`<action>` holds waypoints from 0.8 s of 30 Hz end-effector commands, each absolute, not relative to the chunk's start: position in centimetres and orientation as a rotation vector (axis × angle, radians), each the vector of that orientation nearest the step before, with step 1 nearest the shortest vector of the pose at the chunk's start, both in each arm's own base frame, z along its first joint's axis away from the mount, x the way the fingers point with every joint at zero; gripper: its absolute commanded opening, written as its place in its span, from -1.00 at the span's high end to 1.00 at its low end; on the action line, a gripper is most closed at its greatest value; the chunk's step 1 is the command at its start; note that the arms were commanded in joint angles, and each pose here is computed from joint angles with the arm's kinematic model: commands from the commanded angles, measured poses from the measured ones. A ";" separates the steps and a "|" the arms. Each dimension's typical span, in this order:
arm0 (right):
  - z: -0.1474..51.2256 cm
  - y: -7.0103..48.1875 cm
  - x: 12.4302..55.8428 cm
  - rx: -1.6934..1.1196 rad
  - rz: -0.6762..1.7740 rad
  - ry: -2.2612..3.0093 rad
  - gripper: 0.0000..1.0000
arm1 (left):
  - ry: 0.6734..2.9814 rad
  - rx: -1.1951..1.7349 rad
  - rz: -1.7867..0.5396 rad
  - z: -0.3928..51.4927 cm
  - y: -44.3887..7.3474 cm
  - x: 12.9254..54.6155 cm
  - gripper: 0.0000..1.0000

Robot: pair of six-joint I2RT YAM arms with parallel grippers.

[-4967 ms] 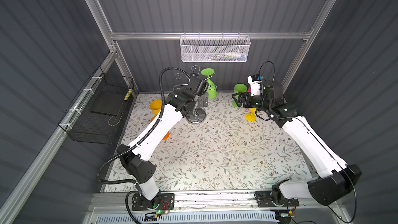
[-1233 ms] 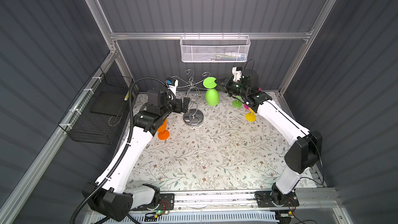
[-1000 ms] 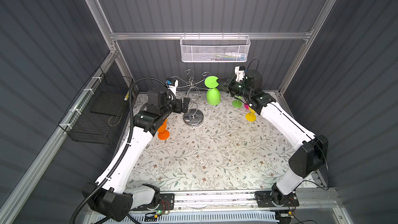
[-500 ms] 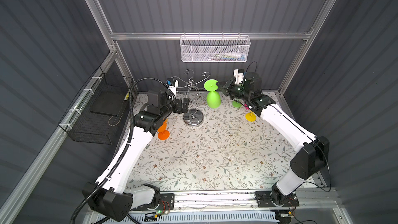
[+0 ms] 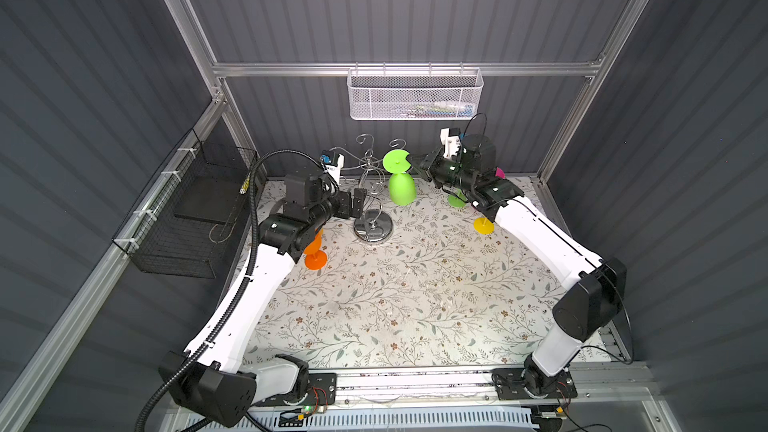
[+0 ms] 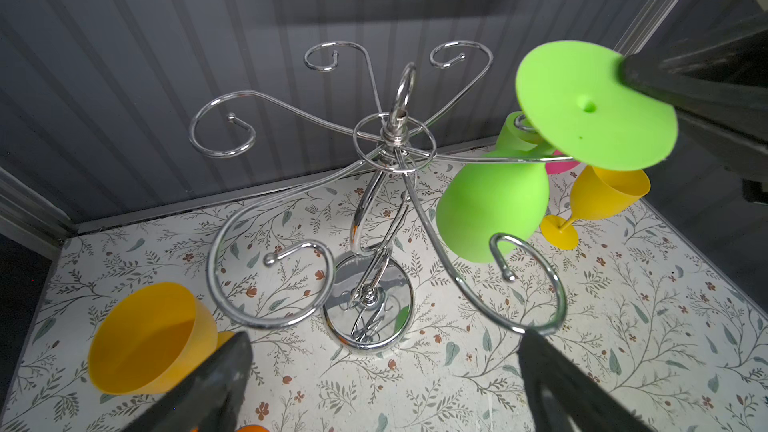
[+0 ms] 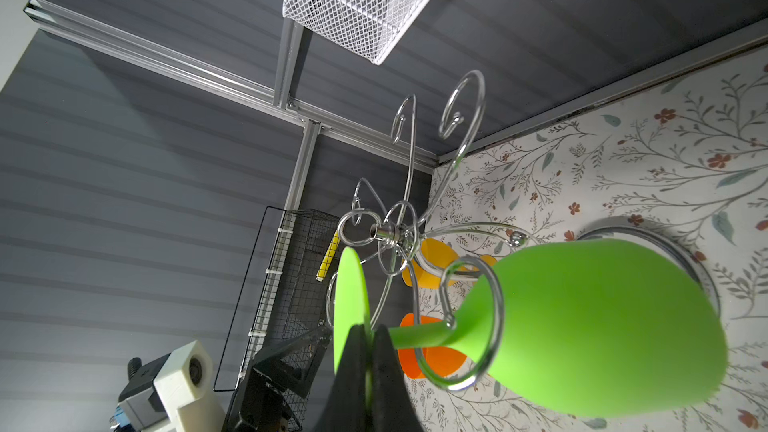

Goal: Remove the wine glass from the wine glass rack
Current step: 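Lift the lime green glass off the rack hook with the right gripper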

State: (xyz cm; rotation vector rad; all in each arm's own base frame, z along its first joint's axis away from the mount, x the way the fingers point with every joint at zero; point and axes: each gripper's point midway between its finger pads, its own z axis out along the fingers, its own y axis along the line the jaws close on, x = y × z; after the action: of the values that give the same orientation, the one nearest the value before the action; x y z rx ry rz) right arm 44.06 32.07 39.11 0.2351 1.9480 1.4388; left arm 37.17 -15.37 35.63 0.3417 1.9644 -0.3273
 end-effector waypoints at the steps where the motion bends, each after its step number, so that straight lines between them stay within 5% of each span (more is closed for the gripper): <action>1: 39.9 32.6 44.5 0.209 1.433 1.937 1.00 | 1.947 0.349 -0.337 35.9 -15.4 37.1 -1.00; 24: 40.1 29.8 49.2 0.305 1.393 1.890 1.00 | 1.956 0.357 -0.343 35.4 -15.6 37.2 -1.00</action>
State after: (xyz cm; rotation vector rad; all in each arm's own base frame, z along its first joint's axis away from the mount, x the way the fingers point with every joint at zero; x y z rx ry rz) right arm 49.16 30.63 38.27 0.3109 1.9489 1.3811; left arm 37.17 -15.38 35.36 0.3430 1.9700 -0.3273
